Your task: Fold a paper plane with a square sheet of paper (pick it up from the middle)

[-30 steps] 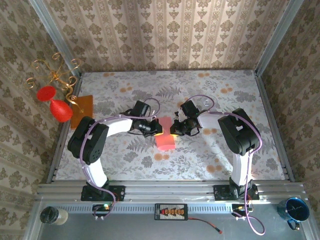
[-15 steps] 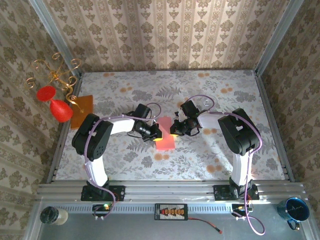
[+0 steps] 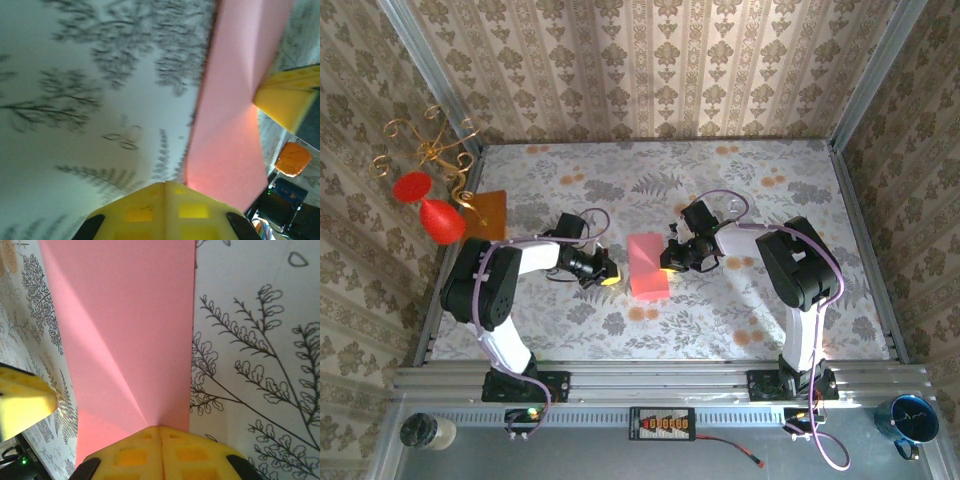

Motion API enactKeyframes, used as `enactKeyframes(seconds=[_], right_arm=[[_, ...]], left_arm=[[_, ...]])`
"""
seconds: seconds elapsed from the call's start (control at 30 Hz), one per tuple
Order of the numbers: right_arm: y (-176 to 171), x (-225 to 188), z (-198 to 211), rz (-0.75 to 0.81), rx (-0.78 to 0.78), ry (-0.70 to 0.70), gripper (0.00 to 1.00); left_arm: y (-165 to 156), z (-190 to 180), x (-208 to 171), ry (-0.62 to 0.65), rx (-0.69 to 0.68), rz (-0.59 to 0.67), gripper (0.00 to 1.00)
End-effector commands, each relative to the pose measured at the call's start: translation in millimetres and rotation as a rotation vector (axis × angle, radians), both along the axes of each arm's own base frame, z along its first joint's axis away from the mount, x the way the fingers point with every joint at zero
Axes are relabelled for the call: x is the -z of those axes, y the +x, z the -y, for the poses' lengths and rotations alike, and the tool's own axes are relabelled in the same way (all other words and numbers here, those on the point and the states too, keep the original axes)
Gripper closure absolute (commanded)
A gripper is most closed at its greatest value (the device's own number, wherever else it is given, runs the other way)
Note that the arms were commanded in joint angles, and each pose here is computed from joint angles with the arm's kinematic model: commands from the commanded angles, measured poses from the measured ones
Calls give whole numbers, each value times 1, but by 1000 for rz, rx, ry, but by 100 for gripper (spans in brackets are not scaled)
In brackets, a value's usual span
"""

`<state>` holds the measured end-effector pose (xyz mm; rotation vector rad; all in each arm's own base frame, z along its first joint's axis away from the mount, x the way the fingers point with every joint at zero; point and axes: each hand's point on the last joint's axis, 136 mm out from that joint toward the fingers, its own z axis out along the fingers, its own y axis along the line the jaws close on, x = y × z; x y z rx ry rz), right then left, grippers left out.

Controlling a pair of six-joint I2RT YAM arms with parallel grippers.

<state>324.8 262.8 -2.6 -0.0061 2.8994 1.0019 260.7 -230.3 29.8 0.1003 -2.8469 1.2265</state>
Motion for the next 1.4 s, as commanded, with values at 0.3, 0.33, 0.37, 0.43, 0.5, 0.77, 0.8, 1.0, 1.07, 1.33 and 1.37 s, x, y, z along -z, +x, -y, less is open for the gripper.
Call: enactKeyframes(seconds=[0.3, 0.33, 0.37, 0.43, 0.5, 0.77, 0.8, 1.0, 1.07, 1.33, 1.37], right_arm=[[-102, 121, 121, -343, 45, -609, 92], [-103, 121, 121, -343, 45, -610, 92], [-103, 121, 121, -344, 45, -611, 92], [-103, 122, 121, -345, 45, -614, 92], [-103, 123, 122, -345, 51, -615, 92], [-100, 124, 124, -336, 56, -628, 92], [-101, 124, 124, -339, 57, -630, 92], [-101, 124, 124, -337, 55, -633, 92], [-101, 124, 125, -336, 57, -633, 92], [-102, 127, 126, -337, 61, -640, 92], [-101, 126, 126, -337, 61, -639, 92]], left_arm=[[-14, 69, 1, -13, 95, 47, 100], [-17, 69, 6, -3, 102, 42, 100], [-20, 66, 12, 14, 105, 38, 100], [-25, 51, 27, 87, 104, 38, 100], [-32, 37, 37, 125, 97, 27, 100], [-51, -12, 39, 163, 43, 4, 100], [-51, -13, 35, 155, 42, 14, 100], [-30, 15, -6, 24, 29, 128, 100], [-29, 29, -13, -23, 51, 127, 100], [-37, 51, 3, -32, 117, 78, 100], [-38, 51, 4, -28, 122, 79, 100]])
